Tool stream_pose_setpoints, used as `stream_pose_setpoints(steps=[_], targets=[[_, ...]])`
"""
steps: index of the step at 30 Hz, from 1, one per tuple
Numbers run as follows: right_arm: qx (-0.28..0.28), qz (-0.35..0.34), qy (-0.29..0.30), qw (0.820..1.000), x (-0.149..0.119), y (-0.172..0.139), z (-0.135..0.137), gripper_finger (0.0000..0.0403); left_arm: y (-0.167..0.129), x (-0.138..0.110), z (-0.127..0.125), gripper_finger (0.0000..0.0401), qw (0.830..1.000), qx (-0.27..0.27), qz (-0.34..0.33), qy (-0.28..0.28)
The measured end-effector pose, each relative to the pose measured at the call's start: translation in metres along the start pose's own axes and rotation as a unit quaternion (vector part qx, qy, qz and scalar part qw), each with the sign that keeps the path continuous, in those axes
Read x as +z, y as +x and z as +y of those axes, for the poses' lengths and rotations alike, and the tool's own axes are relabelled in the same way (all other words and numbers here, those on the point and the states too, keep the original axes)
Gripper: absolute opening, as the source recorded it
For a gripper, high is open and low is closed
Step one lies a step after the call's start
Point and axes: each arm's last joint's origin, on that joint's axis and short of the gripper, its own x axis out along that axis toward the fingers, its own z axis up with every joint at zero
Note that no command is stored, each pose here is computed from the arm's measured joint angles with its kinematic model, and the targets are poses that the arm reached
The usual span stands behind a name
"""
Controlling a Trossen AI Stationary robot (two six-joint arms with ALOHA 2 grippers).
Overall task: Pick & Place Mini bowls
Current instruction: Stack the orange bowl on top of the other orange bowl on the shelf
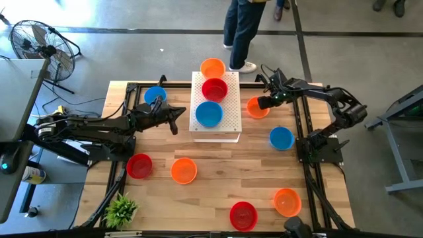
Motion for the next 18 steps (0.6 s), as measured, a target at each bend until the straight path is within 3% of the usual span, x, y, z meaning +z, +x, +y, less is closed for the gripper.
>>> stream_pose_setpoints(steps=[18], targets=[[0.008,-0.007,-0.010,1.000,-0.001,-0.008,0.001,0.0001,0.000,0.000,0.000,0.0000,1.000,-0.002,0.000,0.000]])
